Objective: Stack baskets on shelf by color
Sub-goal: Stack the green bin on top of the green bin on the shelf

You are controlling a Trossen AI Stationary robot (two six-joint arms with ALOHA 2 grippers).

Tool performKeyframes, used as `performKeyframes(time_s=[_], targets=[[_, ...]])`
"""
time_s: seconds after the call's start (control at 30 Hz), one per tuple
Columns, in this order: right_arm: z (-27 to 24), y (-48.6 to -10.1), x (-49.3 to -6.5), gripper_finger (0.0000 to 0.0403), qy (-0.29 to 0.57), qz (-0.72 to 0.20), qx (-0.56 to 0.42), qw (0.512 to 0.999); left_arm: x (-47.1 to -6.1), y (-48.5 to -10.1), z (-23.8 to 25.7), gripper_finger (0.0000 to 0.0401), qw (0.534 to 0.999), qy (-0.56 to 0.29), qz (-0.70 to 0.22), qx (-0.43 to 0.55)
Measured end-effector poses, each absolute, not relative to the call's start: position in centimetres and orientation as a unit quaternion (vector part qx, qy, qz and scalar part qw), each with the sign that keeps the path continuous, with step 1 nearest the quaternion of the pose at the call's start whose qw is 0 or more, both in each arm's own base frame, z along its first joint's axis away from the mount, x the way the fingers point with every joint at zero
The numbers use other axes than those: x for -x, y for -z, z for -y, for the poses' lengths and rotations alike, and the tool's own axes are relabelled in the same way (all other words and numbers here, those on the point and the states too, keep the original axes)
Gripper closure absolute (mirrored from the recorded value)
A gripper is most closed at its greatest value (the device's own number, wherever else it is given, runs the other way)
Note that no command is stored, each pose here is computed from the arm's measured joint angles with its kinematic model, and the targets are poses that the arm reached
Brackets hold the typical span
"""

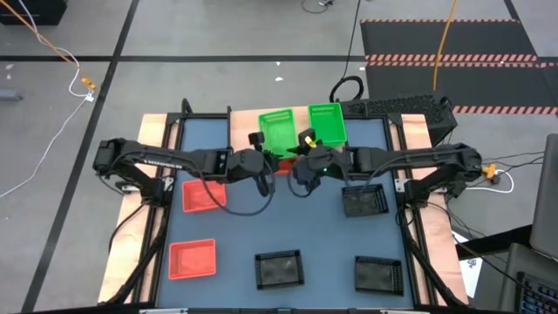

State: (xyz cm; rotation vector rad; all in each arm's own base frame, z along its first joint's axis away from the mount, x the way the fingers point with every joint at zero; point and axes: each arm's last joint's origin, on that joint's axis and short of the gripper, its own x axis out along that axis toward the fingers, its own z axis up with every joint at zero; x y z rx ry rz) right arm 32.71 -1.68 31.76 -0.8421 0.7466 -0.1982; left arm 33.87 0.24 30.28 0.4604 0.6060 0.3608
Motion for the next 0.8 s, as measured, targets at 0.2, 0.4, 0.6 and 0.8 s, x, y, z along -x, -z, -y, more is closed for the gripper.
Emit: performKeyframes(time_s=[0.2, 0.4, 0.6, 0.8], targets=[[2.0, -30.8, -32.6, 0.0272, 0.083, -0.391, 0.398, 0.826, -34.0, -30.2, -0.2, 0.0396, 0.913, -0.172, -0.291, -0.227], [2.0, -31.3, -32.4, 0.0351, 0.073, -0.375, 0.392, 0.837, -34.1, -30.5, -0.7, 0.0379, 0.916, -0.173, -0.280, -0.227], [2.4, -31.3, -32.4, 0.0393, 0.056, -0.370, 0.378, 0.847, -34.2, -30.7, -0.7, 0.0393, 0.918, -0.174, -0.270, -0.233], [3.6, -32.3, -31.0, 0.0397, 0.073, -0.372, 0.359, 0.853, -33.8, -31.9, -1.0, 0.0344, 0.917, -0.210, -0.244, -0.235]])
